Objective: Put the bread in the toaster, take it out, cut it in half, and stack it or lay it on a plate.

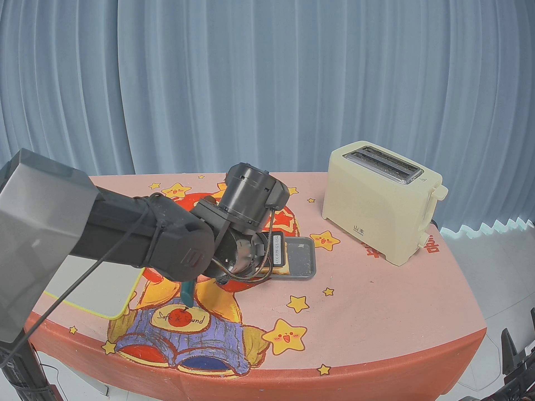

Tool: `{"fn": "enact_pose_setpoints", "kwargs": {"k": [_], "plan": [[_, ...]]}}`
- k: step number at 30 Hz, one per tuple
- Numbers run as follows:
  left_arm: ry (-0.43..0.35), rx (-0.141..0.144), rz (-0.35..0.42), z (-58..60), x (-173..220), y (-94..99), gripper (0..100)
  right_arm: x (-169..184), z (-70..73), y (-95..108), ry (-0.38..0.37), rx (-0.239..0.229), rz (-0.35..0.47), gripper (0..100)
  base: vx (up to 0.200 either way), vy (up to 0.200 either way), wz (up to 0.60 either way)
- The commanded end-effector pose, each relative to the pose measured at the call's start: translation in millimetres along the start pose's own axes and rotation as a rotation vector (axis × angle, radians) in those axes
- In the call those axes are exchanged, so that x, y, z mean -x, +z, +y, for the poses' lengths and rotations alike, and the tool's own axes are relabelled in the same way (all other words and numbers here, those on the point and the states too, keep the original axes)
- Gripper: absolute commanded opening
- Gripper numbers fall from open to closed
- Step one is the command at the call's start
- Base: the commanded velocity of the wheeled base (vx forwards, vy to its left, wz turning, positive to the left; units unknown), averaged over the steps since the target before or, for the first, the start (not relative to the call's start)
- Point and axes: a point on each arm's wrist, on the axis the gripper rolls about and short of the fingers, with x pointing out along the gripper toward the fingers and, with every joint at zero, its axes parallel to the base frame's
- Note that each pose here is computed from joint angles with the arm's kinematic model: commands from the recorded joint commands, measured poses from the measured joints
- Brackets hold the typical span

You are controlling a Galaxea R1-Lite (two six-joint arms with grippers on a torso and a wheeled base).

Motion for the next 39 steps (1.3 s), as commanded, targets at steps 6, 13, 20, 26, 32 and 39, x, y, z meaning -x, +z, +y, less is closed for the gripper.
{"fn": "enact_pose_setpoints", "kwargs": {"k": [6, 13, 20, 26, 32, 39], "plan": [[0.008, -0.002, 0.018, 0.8, -7.1, -5.7, 0, 0.0, -0.1, -5.1, 0.001, 0.000, 0.001, 100, 0.000, 0.000, 0.00], [0.017, -0.005, 0.028, 1.3, -12.5, -8.5, 0, 0.0, -0.1, -5.1, 0.001, 0.000, 0.001, 100, 0.000, 0.000, 0.00], [0.018, -0.004, 0.030, 1.2, -15.0, -8.7, 100, 0.0, -0.1, -5.1, 0.001, 0.000, 0.001, 100, 0.000, 0.000, 0.00], [0.015, -0.001, 0.018, 0.0, -14.3, -5.8, 100, 0.0, -0.1, -5.1, 0.001, 0.000, 0.001, 100, 0.000, 0.000, 0.00], [0.015, 0.001, 0.018, 0.1, -13.8, -5.9, 100, 0.0, -0.1, -5.1, 0.001, 0.000, 0.001, 100, 0.000, 0.000, 0.00], [0.027, -0.012, 0.047, 2.4, -14.6, -13.1, 100, 0.0, -0.1, -5.1, 0.001, 0.000, 0.001, 100, 0.000, 0.000, 0.00]]}}
